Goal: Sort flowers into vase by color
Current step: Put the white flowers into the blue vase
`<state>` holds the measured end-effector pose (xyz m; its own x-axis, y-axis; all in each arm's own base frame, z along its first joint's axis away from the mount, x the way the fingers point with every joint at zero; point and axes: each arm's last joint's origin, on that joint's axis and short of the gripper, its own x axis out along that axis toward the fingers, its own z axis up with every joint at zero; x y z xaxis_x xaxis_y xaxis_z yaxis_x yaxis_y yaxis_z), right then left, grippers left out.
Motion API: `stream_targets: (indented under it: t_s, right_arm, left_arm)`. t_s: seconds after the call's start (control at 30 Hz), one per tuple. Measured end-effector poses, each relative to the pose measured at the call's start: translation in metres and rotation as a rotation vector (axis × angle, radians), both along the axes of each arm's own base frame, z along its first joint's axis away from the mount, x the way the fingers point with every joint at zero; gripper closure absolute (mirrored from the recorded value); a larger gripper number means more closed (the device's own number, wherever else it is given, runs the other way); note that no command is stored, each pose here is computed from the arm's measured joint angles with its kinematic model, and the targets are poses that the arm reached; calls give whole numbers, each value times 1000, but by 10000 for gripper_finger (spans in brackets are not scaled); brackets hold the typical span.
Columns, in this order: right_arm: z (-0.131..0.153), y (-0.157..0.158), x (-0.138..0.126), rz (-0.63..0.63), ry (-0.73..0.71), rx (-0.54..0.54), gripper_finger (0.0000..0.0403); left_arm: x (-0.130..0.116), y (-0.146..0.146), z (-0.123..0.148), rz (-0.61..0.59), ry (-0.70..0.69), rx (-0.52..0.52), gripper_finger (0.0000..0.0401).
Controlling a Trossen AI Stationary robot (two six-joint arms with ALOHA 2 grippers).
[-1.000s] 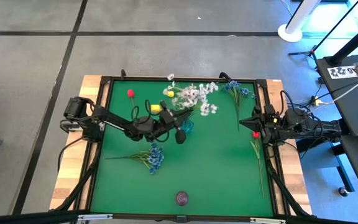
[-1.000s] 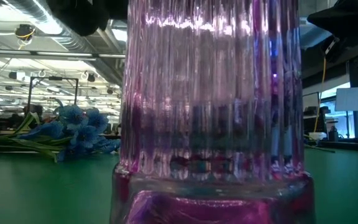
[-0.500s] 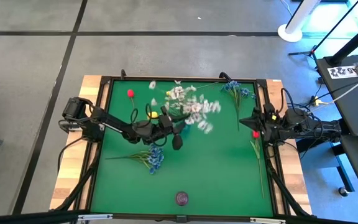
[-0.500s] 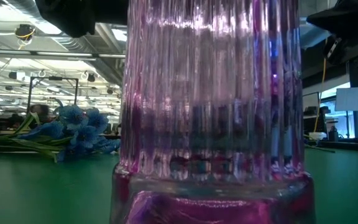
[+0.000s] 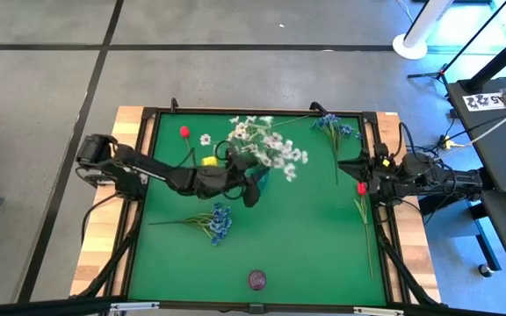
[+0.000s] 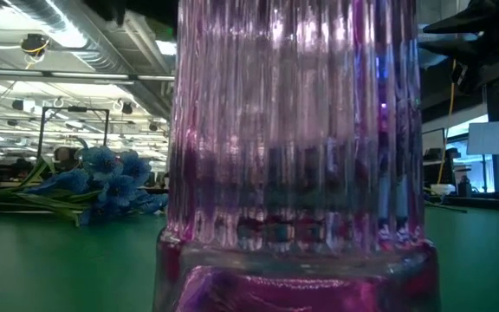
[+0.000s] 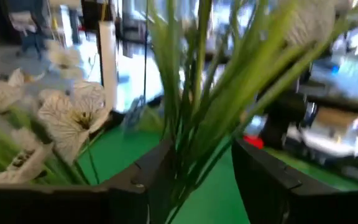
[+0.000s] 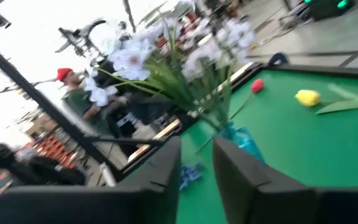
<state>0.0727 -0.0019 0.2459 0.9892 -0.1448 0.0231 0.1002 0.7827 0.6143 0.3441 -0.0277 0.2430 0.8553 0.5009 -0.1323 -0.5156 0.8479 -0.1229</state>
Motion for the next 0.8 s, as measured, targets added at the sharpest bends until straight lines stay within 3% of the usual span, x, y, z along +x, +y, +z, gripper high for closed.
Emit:
stream_targets:
  t_s: [0.13, 0.33, 0.57, 0.8]
  right_arm:
    - [-3, -1, 0, -38, 33, -10, 247]
    - [-8, -1, 0, -48, 89, -16, 199]
    - [-15, -1, -1, -49, 153, -11, 188]
    - [-21, -3, -2, -116, 224, -28, 187]
  left_arm:
    - [5, 7, 15, -41, 112, -26, 242]
    - [11, 24, 29, -35, 62, -95, 242]
    - [7, 37, 30, -67, 94, -201, 242]
    - [6, 36, 45, -169, 260, -263, 240]
